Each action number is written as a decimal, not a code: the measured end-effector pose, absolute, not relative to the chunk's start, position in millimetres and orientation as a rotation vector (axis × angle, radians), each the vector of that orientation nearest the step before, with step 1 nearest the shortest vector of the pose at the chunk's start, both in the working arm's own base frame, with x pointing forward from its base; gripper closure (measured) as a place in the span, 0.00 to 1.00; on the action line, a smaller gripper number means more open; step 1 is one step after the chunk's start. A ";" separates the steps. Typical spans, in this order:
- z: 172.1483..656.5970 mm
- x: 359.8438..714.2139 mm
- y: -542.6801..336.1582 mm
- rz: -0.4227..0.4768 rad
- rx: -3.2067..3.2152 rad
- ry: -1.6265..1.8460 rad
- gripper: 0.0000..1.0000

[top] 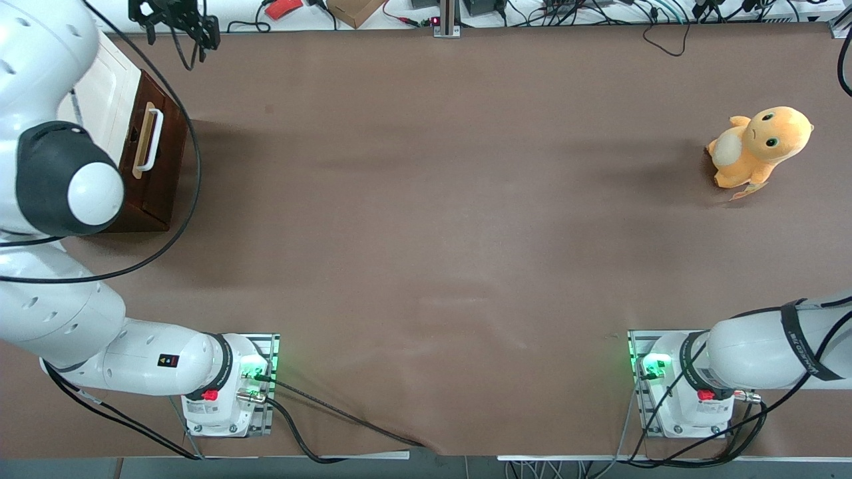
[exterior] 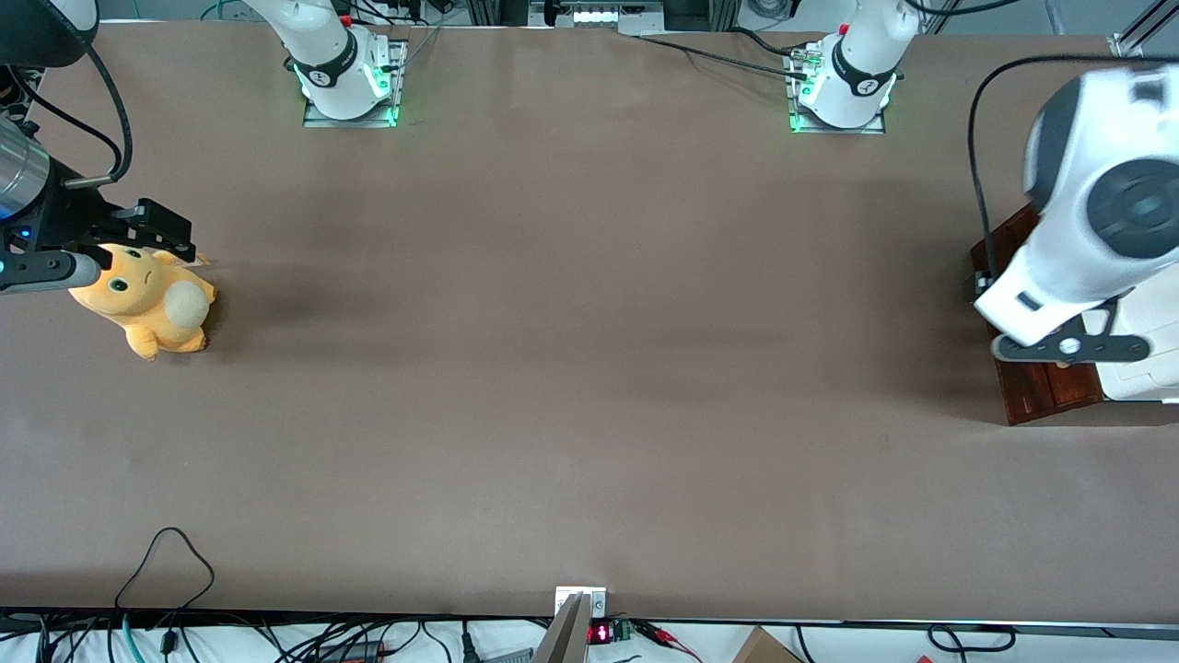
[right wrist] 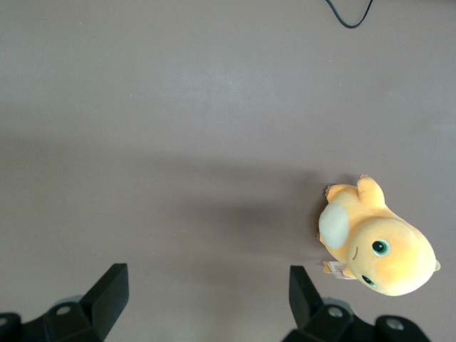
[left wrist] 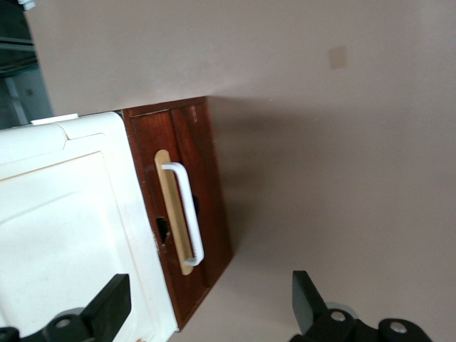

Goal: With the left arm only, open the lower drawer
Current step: 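Lower the open left gripper toward the lower drawer's white handle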

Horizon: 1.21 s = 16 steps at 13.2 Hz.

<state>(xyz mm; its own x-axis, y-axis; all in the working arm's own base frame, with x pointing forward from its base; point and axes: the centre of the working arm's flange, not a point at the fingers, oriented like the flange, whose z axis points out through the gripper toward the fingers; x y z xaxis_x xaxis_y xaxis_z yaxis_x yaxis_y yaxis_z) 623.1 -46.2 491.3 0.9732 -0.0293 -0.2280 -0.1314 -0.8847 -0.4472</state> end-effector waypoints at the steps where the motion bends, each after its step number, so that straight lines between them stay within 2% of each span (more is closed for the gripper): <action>1: 478.4 625.0 -51.7 0.316 -2.593 0.137 0.00; 5: 434.4 627.7 -68.8 0.363 -2.434 0.200 0.00; 16: 350.0 616.7 -86.4 0.435 -2.086 0.267 0.00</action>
<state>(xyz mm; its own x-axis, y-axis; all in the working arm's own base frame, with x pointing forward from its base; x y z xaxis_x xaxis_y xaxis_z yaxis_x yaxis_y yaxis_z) 616.7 -86.4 350.0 0.9126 -0.0170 -0.4086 -0.3568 -0.5212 -0.7753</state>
